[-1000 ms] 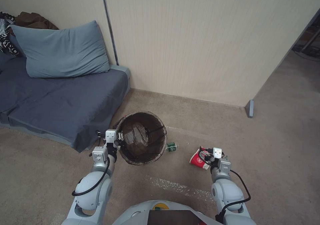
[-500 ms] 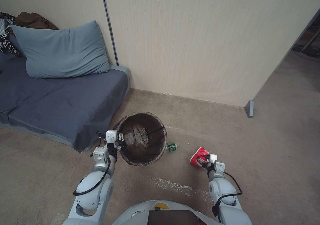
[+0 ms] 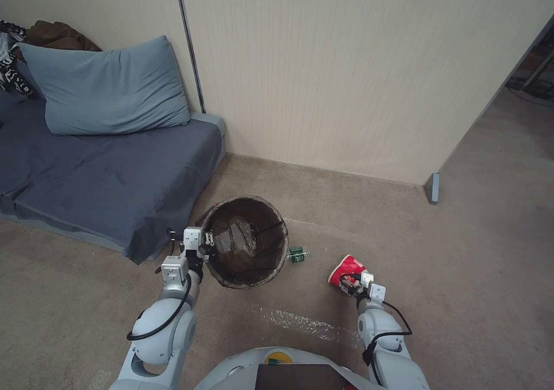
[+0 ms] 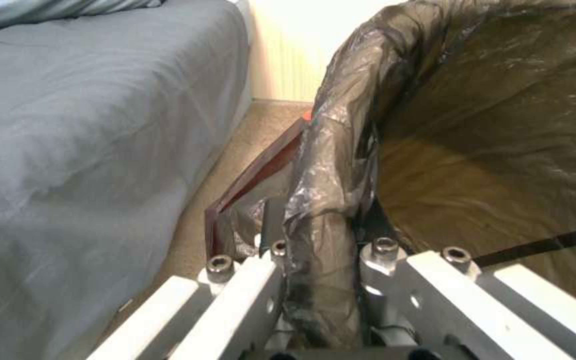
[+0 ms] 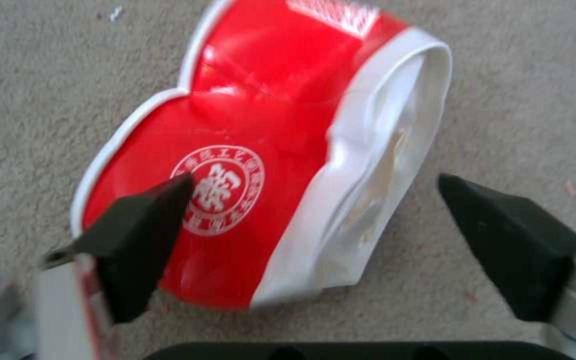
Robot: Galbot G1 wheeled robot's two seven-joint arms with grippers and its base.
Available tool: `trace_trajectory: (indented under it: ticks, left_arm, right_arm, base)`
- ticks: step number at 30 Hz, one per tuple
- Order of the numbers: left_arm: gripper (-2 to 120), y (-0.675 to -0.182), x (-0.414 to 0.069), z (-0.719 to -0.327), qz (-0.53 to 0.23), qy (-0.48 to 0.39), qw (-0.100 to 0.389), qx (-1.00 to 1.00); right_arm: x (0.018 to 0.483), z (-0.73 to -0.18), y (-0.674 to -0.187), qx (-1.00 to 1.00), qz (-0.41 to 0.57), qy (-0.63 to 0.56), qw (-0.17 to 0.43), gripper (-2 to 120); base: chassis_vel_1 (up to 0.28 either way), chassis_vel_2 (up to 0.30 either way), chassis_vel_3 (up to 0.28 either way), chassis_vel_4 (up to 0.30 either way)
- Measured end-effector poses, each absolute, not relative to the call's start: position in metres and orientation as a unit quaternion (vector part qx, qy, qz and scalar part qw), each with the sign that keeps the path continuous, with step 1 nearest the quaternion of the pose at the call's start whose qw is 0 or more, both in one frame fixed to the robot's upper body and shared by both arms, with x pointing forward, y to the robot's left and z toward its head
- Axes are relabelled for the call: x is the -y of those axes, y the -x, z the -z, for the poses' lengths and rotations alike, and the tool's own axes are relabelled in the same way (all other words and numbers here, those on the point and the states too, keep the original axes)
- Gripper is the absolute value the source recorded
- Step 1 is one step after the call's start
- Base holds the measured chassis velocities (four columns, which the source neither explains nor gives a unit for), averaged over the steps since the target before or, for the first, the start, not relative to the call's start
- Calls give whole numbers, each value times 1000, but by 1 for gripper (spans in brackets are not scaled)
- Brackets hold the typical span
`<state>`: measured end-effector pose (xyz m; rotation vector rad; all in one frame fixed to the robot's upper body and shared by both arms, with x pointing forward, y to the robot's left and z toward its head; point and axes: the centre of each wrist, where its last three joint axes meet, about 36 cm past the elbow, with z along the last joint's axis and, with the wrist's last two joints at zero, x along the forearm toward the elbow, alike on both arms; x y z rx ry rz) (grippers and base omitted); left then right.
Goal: Pick up the trash bin, then pick up the garbage from the floor and place it into the trash bin.
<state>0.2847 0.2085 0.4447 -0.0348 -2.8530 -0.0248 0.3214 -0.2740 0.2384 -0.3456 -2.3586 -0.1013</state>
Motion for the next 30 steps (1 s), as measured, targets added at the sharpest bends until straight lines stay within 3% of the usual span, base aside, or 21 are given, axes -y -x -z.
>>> trace_trajectory:
  ticks: [4, 9, 12, 21, 23, 30]
  left_arm:
    - [3, -284, -208, -444, 9, 11, 143, 990]
    - [3, -284, -208, -443, 10, 10, 145, 989]
    - [3, -284, -207, -441, 10, 11, 146, 989]
    - [3, -285, -207, -440, 10, 11, 146, 989]
    - [3, -285, -207, -439, 10, 12, 147, 989]
    - [3, -285, -207, -439, 10, 12, 147, 989]
  right_arm:
    - [273, -223, -324, 915, 58, 139, 374, 68]
    - [271, -220, -323, 917, 62, 137, 371, 57]
    - [270, -220, -322, 917, 63, 136, 369, 40]
    - [272, -220, -321, 919, 61, 137, 364, 11]
    - [273, -220, -321, 921, 57, 137, 359, 0]
    - [274, -220, -321, 923, 54, 138, 354, 0]
  base:
    - [0, 0, 0, 0]
    - [0, 0, 0, 0]
    - [0, 0, 0, 0]
    - [0, 0, 0, 0]
    - [0, 0, 0, 0]
    - [0, 0, 0, 0]
